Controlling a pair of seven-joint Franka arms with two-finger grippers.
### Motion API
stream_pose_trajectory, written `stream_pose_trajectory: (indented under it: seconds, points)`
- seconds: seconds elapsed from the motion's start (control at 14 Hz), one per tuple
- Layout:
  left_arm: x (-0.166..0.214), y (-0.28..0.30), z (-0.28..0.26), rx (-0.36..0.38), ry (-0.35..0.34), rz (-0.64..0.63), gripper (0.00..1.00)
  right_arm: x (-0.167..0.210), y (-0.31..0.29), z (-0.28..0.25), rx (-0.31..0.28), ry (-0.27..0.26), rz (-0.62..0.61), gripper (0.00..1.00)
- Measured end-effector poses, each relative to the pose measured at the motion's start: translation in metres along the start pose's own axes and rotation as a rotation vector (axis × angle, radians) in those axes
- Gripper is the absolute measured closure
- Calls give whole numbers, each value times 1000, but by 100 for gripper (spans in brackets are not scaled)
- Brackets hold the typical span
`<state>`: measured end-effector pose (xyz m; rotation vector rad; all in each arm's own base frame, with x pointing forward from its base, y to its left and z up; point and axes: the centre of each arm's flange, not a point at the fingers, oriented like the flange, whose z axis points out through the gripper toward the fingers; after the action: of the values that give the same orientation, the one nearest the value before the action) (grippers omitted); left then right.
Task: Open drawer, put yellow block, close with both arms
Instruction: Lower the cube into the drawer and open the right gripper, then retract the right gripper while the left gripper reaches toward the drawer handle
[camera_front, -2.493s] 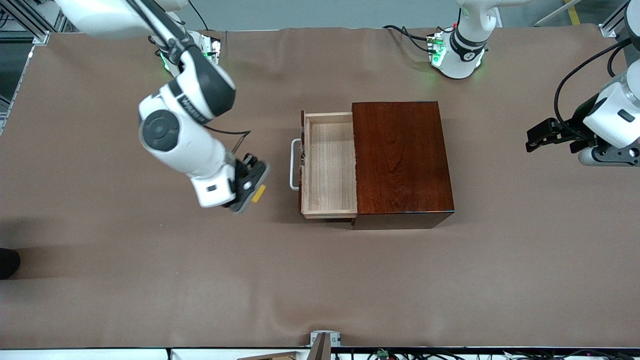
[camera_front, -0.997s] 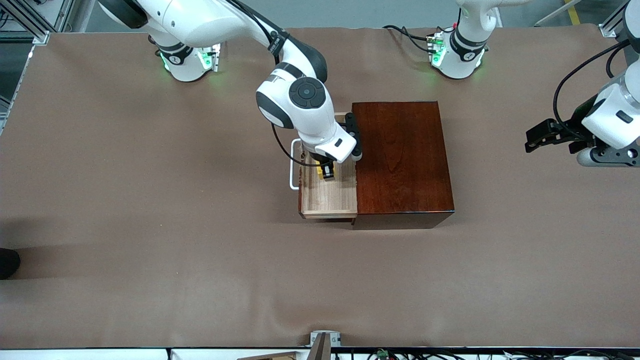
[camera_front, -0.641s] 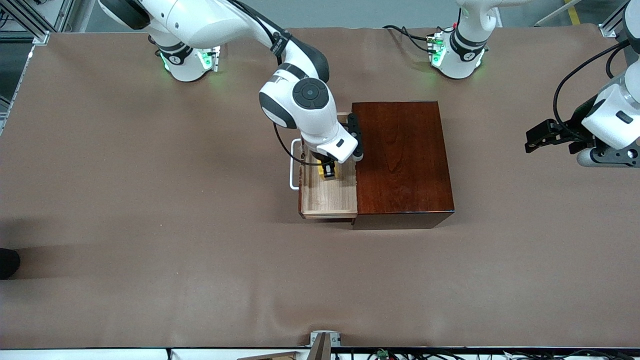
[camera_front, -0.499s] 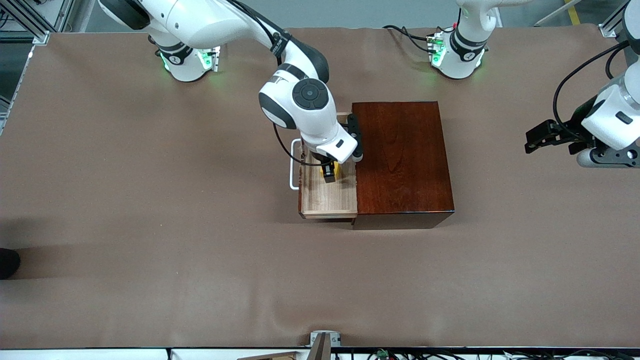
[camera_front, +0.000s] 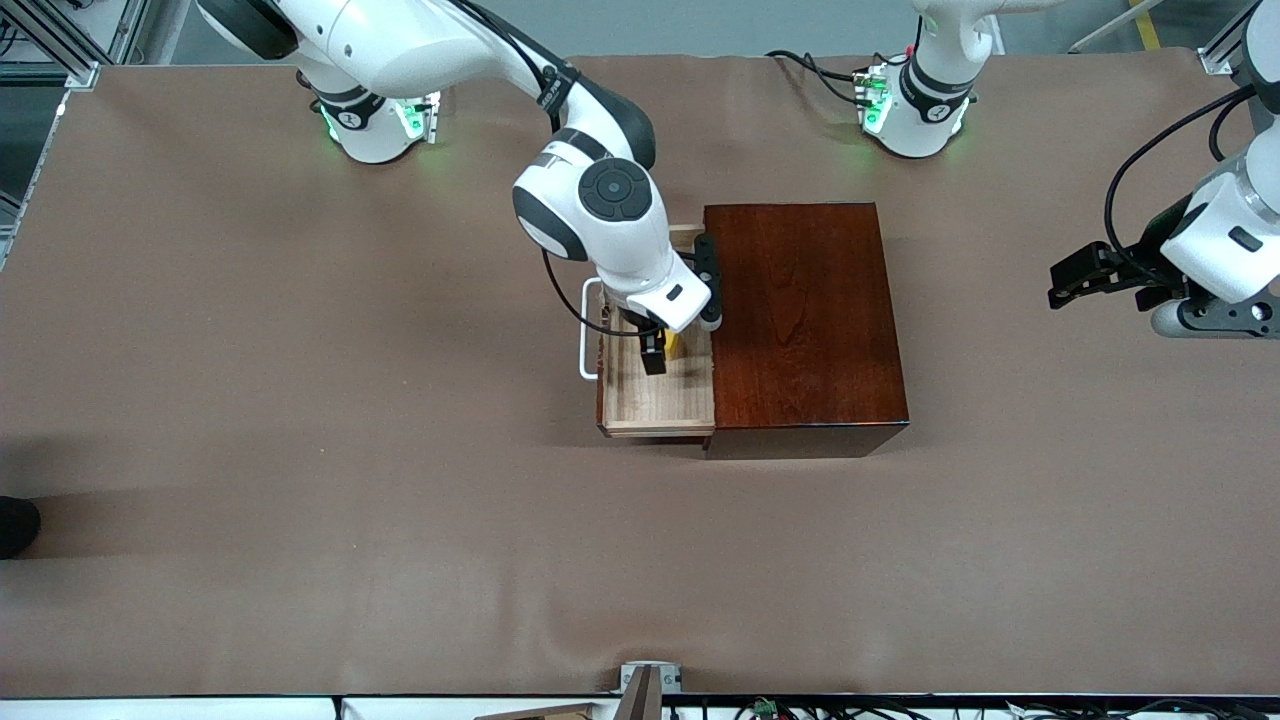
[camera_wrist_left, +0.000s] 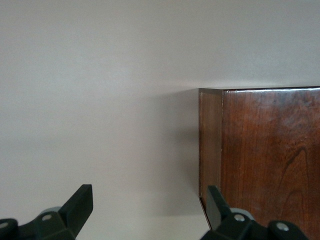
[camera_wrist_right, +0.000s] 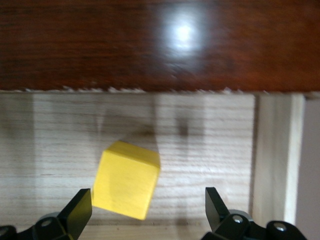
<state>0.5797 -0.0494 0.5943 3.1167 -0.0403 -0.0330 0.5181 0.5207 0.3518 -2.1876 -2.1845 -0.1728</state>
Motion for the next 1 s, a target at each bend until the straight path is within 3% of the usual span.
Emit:
stream_pose_trajectory:
  seconds: [0.21, 0.43, 0.85, 1.0]
  points:
    - [0, 9, 1, 0, -1, 14, 0, -24, 20, -27, 1, -38, 101, 0]
    - [-3, 40, 2, 0, -2, 69, 0, -76, 58, -68, -26, -62, 213, 0]
    - [-27, 152, 11, 0, -19, 257, 0, -271, 157, -128, -83, -89, 521, 0]
    - [-42, 194, 13, -6, -23, 337, 0, -313, 163, -155, -99, -118, 586, 0]
